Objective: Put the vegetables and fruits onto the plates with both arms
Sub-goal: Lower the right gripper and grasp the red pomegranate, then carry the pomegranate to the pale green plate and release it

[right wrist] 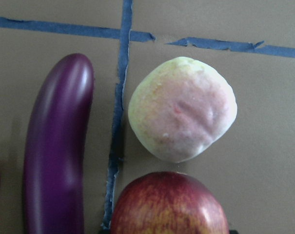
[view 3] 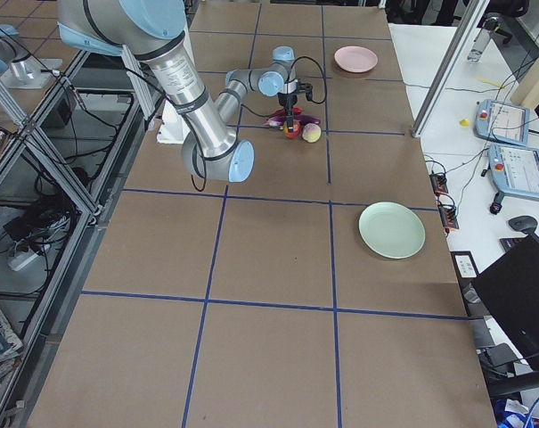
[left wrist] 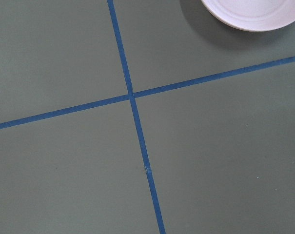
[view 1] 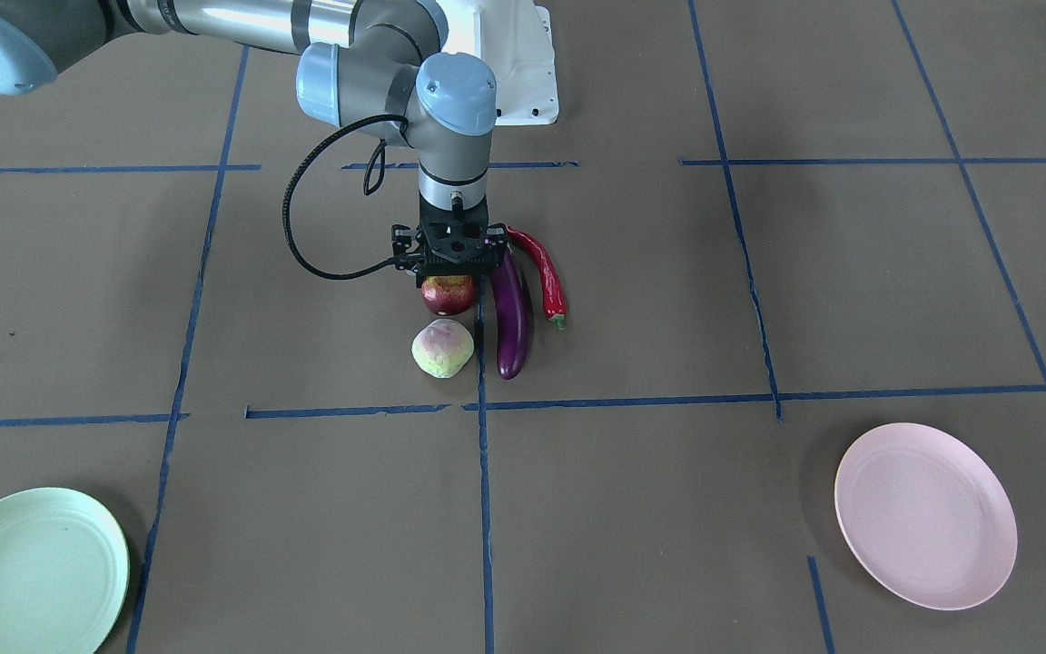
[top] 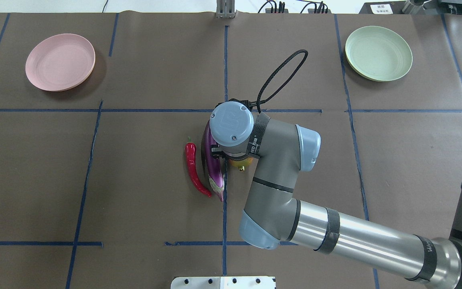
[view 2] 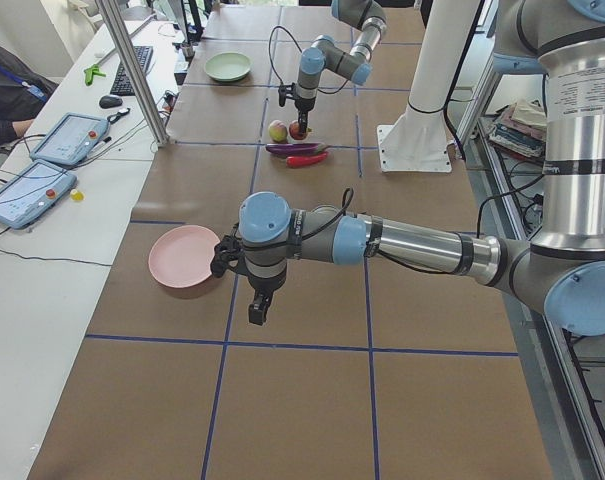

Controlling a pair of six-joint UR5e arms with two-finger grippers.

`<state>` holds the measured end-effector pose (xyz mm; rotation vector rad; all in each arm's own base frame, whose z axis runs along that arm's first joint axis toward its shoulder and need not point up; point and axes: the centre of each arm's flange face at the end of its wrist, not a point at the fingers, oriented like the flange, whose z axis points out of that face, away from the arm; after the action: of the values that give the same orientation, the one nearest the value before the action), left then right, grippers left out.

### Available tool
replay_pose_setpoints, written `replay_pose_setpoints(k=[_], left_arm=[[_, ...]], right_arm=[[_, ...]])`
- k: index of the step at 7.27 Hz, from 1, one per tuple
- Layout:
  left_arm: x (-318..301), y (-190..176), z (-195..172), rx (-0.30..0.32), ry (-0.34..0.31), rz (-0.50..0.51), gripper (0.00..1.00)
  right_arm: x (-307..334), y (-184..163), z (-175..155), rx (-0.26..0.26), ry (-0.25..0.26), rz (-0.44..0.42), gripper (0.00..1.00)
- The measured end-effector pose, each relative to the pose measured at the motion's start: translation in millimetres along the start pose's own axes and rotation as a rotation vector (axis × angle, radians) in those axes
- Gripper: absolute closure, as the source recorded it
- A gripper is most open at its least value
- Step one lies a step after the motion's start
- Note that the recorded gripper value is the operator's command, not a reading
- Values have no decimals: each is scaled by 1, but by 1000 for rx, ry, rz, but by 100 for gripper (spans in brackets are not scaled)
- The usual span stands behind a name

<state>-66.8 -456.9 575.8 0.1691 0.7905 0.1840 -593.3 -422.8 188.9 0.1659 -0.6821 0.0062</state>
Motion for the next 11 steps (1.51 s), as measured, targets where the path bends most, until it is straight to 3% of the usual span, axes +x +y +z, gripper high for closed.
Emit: replay_pose_setpoints(k=[3,5,6,8,10,11], left_arm=[[0,0,0,0,0,0,0],[0,0,0,-1,0,0,0],[0,0,0,-2,0,0,0],[1,0,0,-1,1,0,0],[1,0,0,0,2,2,0],[1,0,0,0,2,2,0]], right_arm=[[47,-31,-72,-3,-16,13,98],[120,-97,-86,-6,-9,-57,98],[164,-141,-82,-15,-14,-89,98],[269,-229,-38,-14,-18,-158,98],[378,-282,20,-13,-8,-221,97],[428,-291,41,-20,-10,-241,91]])
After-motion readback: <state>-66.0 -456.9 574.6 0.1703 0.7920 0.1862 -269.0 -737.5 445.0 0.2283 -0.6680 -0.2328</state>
